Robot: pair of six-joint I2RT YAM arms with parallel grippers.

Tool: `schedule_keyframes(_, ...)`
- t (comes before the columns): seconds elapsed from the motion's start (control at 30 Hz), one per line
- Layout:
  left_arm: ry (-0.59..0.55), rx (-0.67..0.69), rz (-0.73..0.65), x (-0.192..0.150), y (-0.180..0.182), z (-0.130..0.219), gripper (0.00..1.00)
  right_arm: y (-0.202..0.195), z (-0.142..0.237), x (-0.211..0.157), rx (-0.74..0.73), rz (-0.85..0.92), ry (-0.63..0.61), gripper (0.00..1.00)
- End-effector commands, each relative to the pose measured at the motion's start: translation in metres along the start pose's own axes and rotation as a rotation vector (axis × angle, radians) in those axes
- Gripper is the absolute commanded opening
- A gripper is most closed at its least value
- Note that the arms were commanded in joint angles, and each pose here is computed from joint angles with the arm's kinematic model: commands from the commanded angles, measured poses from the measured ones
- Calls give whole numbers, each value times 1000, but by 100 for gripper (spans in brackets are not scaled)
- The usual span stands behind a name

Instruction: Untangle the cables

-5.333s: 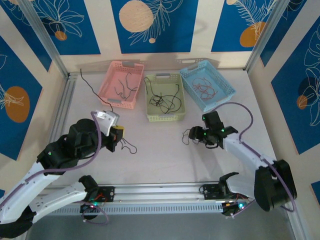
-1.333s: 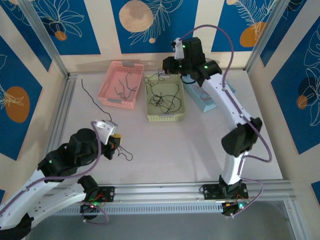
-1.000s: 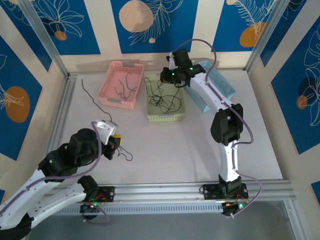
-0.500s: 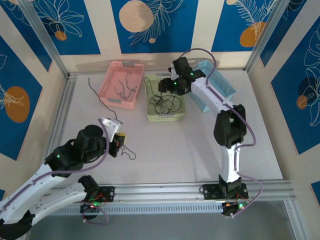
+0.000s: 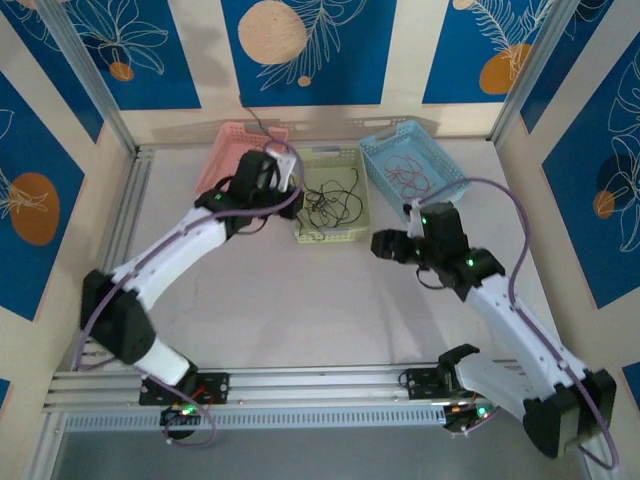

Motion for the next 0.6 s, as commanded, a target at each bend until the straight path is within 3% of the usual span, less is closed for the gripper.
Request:
schedule_keyframes(0.0, -45, -34, 23, 34, 16, -32, 0, -10, 14, -11, 16, -4, -84, 66)
schedule_keyframes(0.2, 26, -43, 44, 49, 38, -106, 0, 1, 29, -14, 52, 72, -173, 67)
schedule_keyframes(0.27, 60, -59, 45, 48, 40, -124, 15, -1, 27, -14, 36, 69, -171, 67)
schedule_keyframes(0.33, 107, -41, 36, 44, 44, -133, 48, -2, 24, -15, 30, 66, -159, 67)
schedule_keyframes(0.37, 116, -30, 28, 43, 45, -133, 56, -1, 24, -14, 31, 66, -156, 68)
schedule_keyframes(0.43, 106, -28, 7, 47, 43, -121, 67, -2, 22, -15, 28, 66, -153, 68)
schedule_keyframes(0.57, 21, -12, -28, 58, 33, -71, 72, -4, 19, -14, 21, 65, -168, 68)
Point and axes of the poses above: each hand's point on the last joint's axis, 136 mm out from that joint toward the fingers, its own z axis back along the fingers, its own y axis along the line the jaws close on, x = y × z, the point moved 7 cm from there along z, back along the fingers, and after that the axes turned 15 degrees about -z, right-handed, at the moved point
